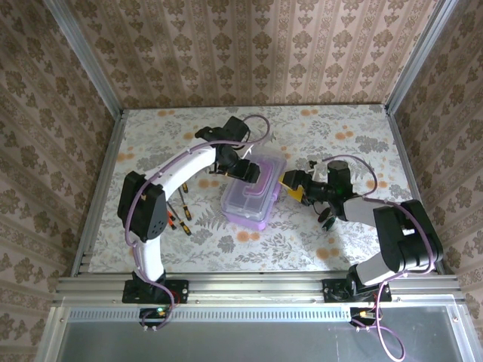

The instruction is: Pack the tool kit

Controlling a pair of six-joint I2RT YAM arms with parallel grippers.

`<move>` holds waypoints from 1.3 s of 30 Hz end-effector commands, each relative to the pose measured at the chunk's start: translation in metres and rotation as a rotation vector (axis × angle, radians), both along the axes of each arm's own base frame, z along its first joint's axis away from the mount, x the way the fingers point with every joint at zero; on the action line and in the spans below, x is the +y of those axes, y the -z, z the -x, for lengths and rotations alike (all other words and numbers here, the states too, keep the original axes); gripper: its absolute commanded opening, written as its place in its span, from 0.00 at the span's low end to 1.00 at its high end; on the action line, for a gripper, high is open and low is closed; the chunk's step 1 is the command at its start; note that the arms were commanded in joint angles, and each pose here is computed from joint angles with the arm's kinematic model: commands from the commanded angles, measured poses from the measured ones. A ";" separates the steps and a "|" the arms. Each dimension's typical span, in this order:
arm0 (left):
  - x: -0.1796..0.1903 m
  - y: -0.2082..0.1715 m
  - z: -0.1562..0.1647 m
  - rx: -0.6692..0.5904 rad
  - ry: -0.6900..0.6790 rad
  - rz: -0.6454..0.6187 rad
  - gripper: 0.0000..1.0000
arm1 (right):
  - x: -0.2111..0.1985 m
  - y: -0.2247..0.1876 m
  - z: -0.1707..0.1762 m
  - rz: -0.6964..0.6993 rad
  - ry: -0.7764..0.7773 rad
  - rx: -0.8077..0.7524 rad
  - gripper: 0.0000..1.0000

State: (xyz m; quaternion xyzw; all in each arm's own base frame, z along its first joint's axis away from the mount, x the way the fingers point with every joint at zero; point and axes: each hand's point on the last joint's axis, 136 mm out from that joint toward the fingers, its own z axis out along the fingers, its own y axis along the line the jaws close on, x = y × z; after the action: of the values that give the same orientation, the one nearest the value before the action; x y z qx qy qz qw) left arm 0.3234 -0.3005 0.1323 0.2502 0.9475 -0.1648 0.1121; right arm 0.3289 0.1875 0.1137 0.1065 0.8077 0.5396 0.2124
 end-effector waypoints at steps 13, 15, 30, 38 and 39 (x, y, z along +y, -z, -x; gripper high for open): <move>0.030 0.042 -0.012 0.067 -0.060 -0.094 0.68 | 0.025 -0.002 -0.019 -0.199 -0.033 -0.018 0.95; 0.030 0.043 -0.013 0.068 -0.064 -0.091 0.67 | 0.026 0.003 -0.021 -0.208 -0.035 -0.005 0.95; 0.031 0.048 -0.015 0.085 -0.084 -0.086 0.66 | 0.040 -0.001 -0.020 -0.272 -0.076 -0.016 0.94; 0.032 0.054 -0.015 0.082 -0.088 -0.110 0.66 | 0.048 -0.023 -0.018 -0.306 -0.099 -0.039 0.92; 0.033 0.056 -0.015 0.080 -0.088 -0.119 0.66 | 0.048 -0.029 -0.018 -0.313 -0.099 -0.048 0.92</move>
State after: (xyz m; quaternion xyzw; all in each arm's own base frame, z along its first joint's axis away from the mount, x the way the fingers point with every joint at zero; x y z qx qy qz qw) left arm 0.3469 -0.2898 0.1310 0.2256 0.9501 -0.1723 0.1291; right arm 0.3503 0.2211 0.0996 0.1475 0.7375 0.6389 0.1619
